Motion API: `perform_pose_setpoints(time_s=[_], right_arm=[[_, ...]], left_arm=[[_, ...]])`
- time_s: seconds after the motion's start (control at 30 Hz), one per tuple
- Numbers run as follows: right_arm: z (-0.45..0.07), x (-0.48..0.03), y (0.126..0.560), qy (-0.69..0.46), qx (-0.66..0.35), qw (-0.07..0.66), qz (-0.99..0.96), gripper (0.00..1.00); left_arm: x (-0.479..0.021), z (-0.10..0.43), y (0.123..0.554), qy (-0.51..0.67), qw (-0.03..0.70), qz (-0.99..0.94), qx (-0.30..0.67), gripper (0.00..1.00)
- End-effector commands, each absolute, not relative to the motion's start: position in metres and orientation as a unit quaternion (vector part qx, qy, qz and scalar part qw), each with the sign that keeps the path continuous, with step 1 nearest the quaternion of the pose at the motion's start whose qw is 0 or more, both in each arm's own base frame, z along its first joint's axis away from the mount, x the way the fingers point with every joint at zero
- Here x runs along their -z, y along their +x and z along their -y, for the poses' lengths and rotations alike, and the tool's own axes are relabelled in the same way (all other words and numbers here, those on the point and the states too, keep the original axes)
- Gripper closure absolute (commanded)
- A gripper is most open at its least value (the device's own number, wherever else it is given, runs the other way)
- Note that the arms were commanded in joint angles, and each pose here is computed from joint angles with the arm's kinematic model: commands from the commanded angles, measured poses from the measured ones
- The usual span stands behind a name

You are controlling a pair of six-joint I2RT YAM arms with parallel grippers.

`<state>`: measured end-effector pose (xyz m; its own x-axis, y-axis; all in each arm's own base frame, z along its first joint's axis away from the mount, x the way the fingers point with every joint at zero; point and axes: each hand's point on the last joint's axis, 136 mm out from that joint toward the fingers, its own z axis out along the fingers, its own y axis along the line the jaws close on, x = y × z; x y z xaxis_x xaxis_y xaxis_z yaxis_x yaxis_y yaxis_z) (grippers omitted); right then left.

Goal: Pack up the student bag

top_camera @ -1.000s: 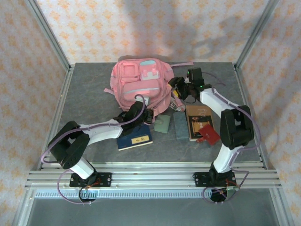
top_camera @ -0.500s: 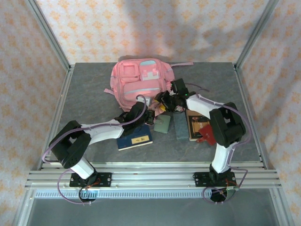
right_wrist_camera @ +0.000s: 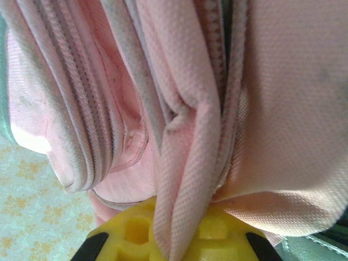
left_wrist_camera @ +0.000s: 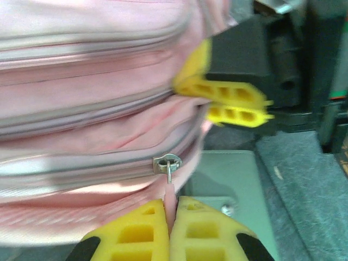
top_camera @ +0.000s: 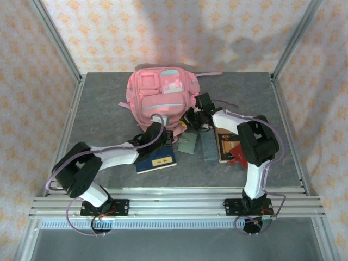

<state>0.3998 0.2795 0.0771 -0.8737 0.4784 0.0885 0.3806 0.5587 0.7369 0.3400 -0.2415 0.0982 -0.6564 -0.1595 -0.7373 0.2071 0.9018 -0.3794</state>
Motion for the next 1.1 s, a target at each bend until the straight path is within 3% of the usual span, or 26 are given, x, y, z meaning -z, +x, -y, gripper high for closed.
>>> perform_pose_setpoints(time_s=[0.0,0.17,0.27,0.63,0.83,1.03,1.07], right_arm=[[-0.254,-0.103,0.417,0.258,-0.416,0.113,-0.865,1.00],[-0.234,-0.112,0.418,0.270,-0.422,0.131,-0.856,1.00],[-0.235,-0.115,0.417,0.265,-0.429,0.131,-0.853,1.00],[-0.257,-0.138,0.435,0.187,-0.460,0.131,-0.858,1.00],[-0.239,-0.138,0.480,0.202,-0.428,0.163,-0.866,1.00],[-0.211,-0.134,0.531,0.260,-0.406,0.190,-0.855,1.00],[-0.209,-0.133,0.534,0.264,-0.400,0.190,-0.857,0.93]], left_arm=[[-0.108,0.199,0.344,-0.046,0.442,-0.871,0.209,1.00],[-0.098,0.132,0.339,-0.117,0.450,-0.869,0.170,1.00],[-0.097,0.118,0.337,-0.128,0.449,-0.869,0.162,1.00],[-0.133,0.172,0.313,-0.034,0.459,-0.865,0.201,1.00],[-0.149,0.217,0.315,-0.002,0.462,-0.854,0.240,1.00],[-0.150,0.245,0.347,0.002,0.471,-0.851,0.231,1.00],[-0.151,0.249,0.353,0.003,0.473,-0.850,0.231,1.00]])
